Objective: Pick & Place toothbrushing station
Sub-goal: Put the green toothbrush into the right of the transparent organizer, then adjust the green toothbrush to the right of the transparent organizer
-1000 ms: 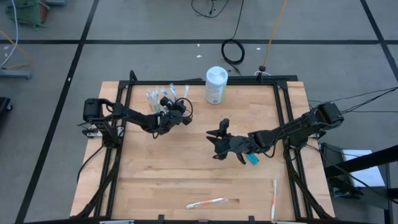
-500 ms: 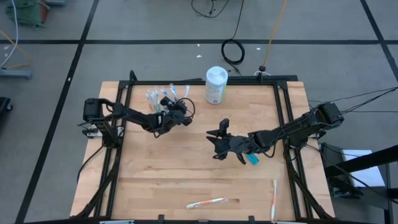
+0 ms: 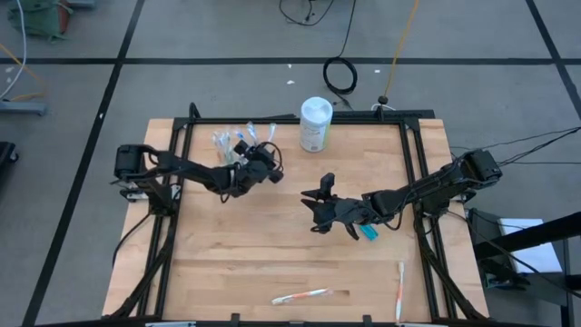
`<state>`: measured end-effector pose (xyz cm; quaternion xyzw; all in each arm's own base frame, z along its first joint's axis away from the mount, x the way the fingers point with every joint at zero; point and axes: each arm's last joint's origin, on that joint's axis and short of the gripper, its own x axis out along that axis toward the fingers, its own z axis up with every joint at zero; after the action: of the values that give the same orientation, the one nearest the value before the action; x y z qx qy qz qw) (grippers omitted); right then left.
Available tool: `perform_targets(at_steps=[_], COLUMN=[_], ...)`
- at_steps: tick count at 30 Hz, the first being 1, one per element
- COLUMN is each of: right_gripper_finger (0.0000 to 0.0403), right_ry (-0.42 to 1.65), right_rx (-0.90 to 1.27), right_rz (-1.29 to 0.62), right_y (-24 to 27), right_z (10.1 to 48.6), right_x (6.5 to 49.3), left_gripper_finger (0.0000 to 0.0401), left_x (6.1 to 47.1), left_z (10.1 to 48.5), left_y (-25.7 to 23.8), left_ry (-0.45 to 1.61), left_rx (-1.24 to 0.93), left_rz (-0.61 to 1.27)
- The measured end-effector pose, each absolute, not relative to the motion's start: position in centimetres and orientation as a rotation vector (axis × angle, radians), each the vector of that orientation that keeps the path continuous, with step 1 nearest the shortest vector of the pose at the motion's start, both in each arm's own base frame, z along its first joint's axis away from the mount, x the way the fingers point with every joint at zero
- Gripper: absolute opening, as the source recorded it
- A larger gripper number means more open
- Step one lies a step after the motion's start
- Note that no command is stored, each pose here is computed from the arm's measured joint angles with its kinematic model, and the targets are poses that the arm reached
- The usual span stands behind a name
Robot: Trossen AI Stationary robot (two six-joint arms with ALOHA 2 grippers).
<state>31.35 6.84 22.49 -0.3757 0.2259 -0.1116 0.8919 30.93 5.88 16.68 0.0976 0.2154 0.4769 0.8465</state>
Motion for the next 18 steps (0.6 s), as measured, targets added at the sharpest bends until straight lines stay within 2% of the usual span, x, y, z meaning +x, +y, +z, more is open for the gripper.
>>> perform_targets(at_steps=[5, 11, 18], right_gripper_finger=[0.0109, 0.0109, 0.0109], right_ry=[0.473, 0.475, 0.476], right_rx=[-0.782, -0.780, -0.780], right_rz=[-0.230, -0.235, -0.237], right_y=[6.8, 6.7, 6.6], right_z=[22.4, 22.5, 22.4], right_x=[31.3, 31.4, 31.4], left_gripper_finger=[0.0166, 0.0165, 0.0165], left_x=[31.0, 31.6, 30.8], left_z=[18.4, 19.4, 19.3], left_y=[6.9, 9.5, 12.0], left_ry=[0.404, 0.443, 0.496], left_rx=[0.176, 0.028, -0.082], left_rz=[1.026, 0.873, 0.955])
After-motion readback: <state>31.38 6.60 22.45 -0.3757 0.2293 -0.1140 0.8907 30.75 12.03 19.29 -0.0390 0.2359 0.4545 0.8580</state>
